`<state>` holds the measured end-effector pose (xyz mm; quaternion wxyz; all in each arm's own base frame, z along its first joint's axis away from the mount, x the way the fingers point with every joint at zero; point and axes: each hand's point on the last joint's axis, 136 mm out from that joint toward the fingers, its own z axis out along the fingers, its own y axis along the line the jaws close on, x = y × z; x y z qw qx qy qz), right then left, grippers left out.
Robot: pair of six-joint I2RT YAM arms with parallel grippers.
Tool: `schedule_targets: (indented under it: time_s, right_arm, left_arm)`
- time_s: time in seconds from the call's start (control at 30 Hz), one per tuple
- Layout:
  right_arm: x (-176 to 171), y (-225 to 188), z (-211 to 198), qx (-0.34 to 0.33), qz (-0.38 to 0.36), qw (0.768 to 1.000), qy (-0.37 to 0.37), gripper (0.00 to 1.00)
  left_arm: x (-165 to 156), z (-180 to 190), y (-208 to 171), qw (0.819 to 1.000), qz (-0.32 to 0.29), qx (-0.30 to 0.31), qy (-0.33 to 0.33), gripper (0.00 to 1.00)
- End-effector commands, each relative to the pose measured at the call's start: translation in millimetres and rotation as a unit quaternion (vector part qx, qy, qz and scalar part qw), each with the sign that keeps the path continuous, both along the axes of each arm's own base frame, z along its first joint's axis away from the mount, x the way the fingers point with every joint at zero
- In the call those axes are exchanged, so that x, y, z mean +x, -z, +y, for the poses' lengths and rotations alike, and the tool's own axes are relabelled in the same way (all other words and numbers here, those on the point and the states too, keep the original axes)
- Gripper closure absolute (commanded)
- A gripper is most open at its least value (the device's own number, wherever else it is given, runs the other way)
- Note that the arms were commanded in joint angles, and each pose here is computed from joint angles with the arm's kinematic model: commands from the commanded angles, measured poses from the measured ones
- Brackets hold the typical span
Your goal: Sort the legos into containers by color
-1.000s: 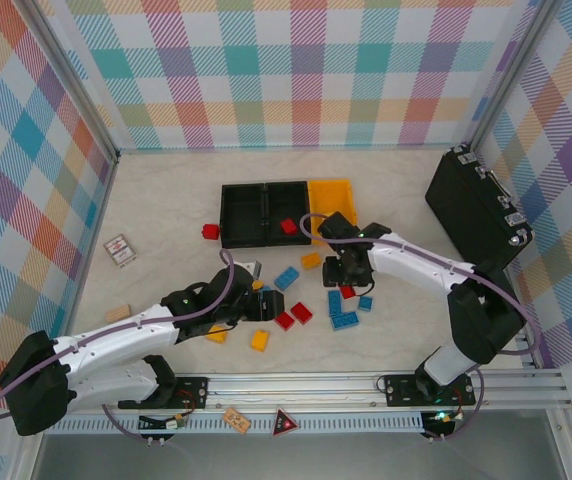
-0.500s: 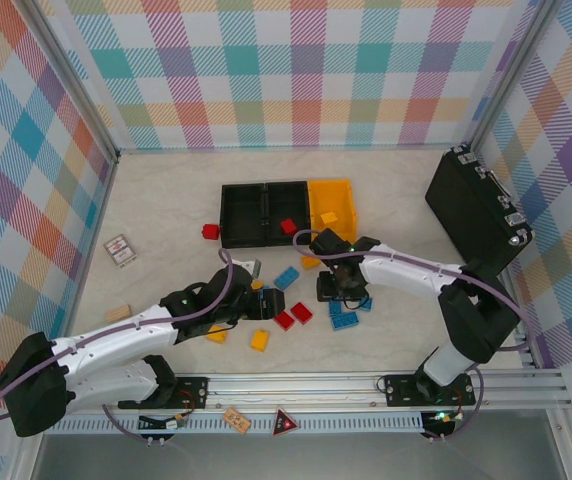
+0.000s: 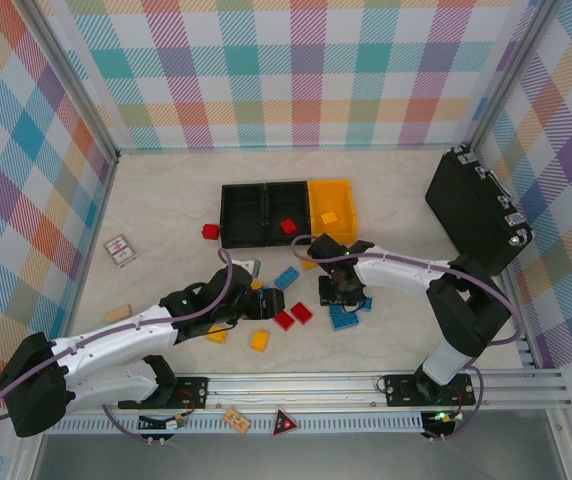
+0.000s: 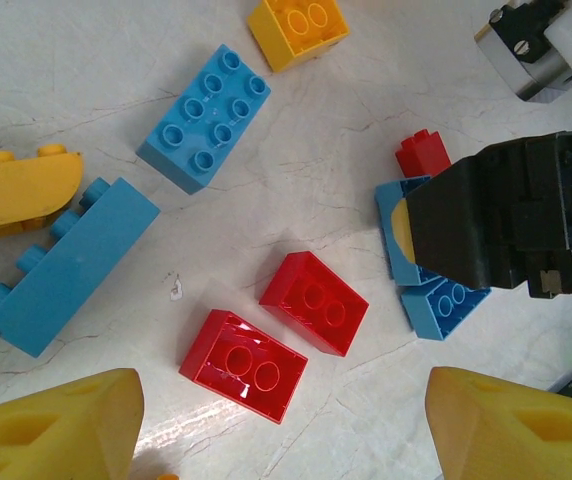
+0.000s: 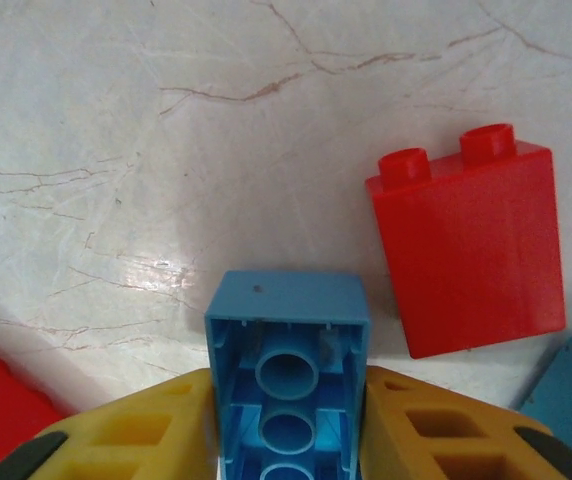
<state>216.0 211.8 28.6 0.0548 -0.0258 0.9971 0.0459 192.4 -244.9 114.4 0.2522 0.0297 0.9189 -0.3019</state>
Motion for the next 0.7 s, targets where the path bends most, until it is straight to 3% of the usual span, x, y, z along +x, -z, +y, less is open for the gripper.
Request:
schedule_targets:
  time_s: [0.0, 0.43, 0.67]
  right_arm:
    - [-2.2, 3.0, 2.3, -0.001, 0.006, 1.0, -0.004, 0.67]
    - [14.9, -38.7, 25.6, 0.028, -0.032, 0.999, -0.034, 0.72]
    - [44.3, -72.3, 73.6, 0.06, -0.063, 0.993, -0.078, 0.72]
  left_arm:
    - [-1.7, 2.4, 3.0, 1.0, -0.004, -0.001, -0.008, 0.25]
    - [0.2, 22.8, -4.0, 0.999, -0.015, 0.001, -0.05, 0.24]
    - [5.6, 66.6, -0.9, 0.992, -0.002, 0.022, -0.124, 0.24]
